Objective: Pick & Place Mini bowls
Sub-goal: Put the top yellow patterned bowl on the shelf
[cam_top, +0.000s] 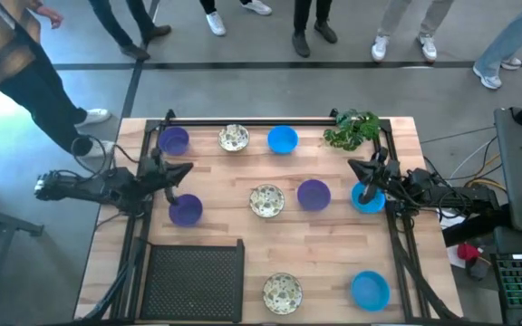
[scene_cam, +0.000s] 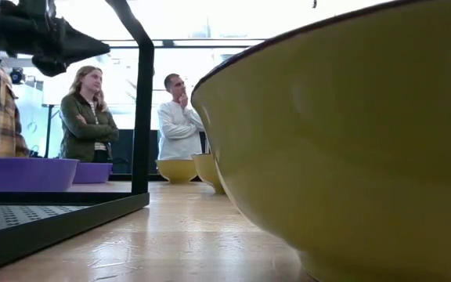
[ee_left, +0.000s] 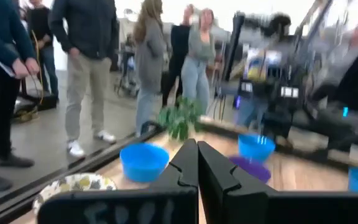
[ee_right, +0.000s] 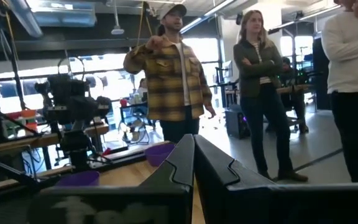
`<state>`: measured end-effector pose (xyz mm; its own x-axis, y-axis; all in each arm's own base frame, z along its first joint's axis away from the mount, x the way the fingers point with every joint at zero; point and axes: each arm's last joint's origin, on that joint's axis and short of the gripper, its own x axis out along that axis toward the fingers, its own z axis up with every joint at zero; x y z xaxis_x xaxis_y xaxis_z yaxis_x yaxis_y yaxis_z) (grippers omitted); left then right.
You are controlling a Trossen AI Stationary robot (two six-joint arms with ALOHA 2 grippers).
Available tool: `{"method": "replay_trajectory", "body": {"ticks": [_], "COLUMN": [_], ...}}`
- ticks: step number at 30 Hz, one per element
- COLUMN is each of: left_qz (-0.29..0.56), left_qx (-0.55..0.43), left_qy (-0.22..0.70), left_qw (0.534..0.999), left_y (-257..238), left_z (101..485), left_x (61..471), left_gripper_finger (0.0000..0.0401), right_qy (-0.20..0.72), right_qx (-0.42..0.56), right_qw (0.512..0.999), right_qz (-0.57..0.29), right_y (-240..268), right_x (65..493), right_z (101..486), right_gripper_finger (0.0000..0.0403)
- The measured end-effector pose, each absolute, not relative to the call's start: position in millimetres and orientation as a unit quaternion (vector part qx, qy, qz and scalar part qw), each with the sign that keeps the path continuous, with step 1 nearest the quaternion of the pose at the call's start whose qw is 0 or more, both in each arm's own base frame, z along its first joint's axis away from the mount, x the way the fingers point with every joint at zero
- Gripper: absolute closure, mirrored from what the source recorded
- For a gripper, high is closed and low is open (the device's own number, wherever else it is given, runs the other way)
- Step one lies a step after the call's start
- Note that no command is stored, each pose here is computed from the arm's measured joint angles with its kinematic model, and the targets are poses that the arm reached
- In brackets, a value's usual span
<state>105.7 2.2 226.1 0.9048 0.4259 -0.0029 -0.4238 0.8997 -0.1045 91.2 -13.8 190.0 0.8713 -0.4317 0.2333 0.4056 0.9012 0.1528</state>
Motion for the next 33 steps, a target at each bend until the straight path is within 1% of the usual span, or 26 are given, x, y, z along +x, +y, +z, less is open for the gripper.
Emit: {"method": "replay_trajectory", "body": {"ticks": [5,11,14,20,22,25,33], "left_qz": [0.236,0.334,0.362,0.397,0.411,0.437,0.472], "left_qx": [-0.055,-0.107,-0.112,-0.113,-0.124,-0.167,-0.244], "left_qy": [0.041,0.074,0.091,0.090,0.092,0.069,0.106], "left_qw": [0.969,0.934,0.921,0.906,0.899,0.881,0.841], "left_y": [1.2,3.7,4.0,6.3,9.5,17.4,46.8], "left_z": [249.5,278.6,293.6,323.9,328.9,341.0,345.7], "left_x": [118.8,131.9,137.6,155.3,161.8,167.0,173.5], "left_gripper_finger": [0.0401,0.0401,0.0401,0.0401,0.0401,0.0401,0.0401], "right_qy": [-0.132,-0.132,-0.132,-0.133,-0.133,-0.133,-0.133], "right_qx": [0.050,0.050,0.050,0.051,0.052,0.052,0.052], "right_qw": [0.966,0.966,0.966,0.966,0.966,0.966,0.966], "right_qz": [-0.217,-0.217,-0.217,-0.217,-0.217,-0.216,-0.216], "right_y": [-13.8,-13.8,-13.8,-13.8,-13.8,-13.8,-13.8], "right_x": [91.2,91.2,91.2,91.2,91.2,91.2,91.2], "right_z": [190.1,190.1,190.1,190.1,190.1,190.1,190.1], "right_gripper_finger": [0.0394,0.0394,0.0394,0.0394,0.0394,0.0394,0.0394]}}
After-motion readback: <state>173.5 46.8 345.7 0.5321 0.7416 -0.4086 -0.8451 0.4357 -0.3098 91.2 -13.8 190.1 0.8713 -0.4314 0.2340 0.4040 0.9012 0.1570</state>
